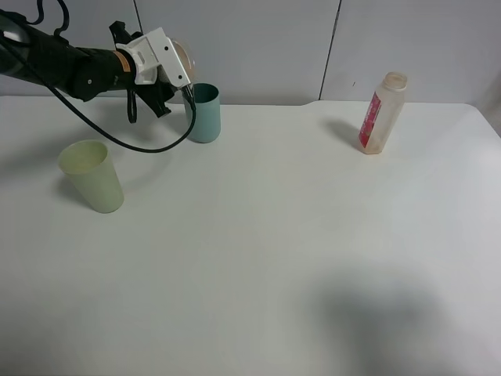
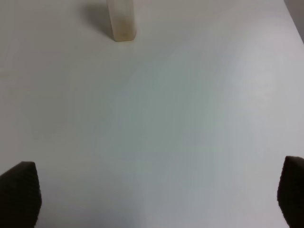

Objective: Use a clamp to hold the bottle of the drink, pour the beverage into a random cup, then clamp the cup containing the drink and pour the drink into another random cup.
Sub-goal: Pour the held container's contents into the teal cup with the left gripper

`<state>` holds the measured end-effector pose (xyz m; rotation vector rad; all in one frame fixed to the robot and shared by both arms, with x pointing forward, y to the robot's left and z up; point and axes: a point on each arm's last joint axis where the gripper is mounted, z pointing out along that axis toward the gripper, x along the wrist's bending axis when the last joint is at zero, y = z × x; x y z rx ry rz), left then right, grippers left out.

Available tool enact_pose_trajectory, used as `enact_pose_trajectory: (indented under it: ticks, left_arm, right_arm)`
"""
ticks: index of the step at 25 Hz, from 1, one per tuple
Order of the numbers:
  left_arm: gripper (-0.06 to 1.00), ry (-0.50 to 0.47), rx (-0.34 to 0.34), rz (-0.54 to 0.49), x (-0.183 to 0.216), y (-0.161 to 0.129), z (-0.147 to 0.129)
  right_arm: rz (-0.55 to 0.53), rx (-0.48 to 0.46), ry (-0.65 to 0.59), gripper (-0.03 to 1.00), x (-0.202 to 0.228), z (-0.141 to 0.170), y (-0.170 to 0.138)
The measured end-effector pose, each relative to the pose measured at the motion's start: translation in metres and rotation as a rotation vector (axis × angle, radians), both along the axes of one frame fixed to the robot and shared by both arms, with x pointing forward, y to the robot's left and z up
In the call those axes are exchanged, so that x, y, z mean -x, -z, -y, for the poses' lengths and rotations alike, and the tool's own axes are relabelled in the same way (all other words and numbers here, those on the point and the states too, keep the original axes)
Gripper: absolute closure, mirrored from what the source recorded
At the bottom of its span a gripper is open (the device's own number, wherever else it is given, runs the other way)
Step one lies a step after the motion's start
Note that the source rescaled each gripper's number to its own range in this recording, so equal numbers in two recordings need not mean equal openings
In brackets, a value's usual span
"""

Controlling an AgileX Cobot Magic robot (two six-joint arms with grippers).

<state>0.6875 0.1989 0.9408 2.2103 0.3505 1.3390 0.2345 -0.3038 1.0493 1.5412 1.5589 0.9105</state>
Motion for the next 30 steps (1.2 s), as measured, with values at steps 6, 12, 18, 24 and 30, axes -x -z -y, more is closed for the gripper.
enact_pose_trajectory:
  ticks: [6,12,18,24,30]
  left_arm:
    - [0.94,0.009,-0.002,-0.003,0.0011,0.0003,0.0043]
    - [0.94,0.01,-0.005,-0.002,0.0011,0.0003,0.0044]
    - [0.94,0.019,-0.026,0.005,0.0011,0.0003,0.0044]
    - [0.94,0.035,-0.062,0.018,0.0011,0.0003,0.0044]
    - [0.94,0.049,-0.095,0.029,0.0011,0.0003,0.0044]
  right_arm:
    - [0.0,0.0,0.0,-0.03,0.0,0.0,0.0]
    - [0.0,0.0,0.0,-0.03,0.0,0.0,0.0]
    - [0.0,0.0,0.0,-0.03,0.0,0.0,0.0]
    - [0.0,0.0,0.0,-0.03,0.0,0.0,0.0]
    - [0.0,0.0,0.0,-0.03,0.0,0.0,0.0]
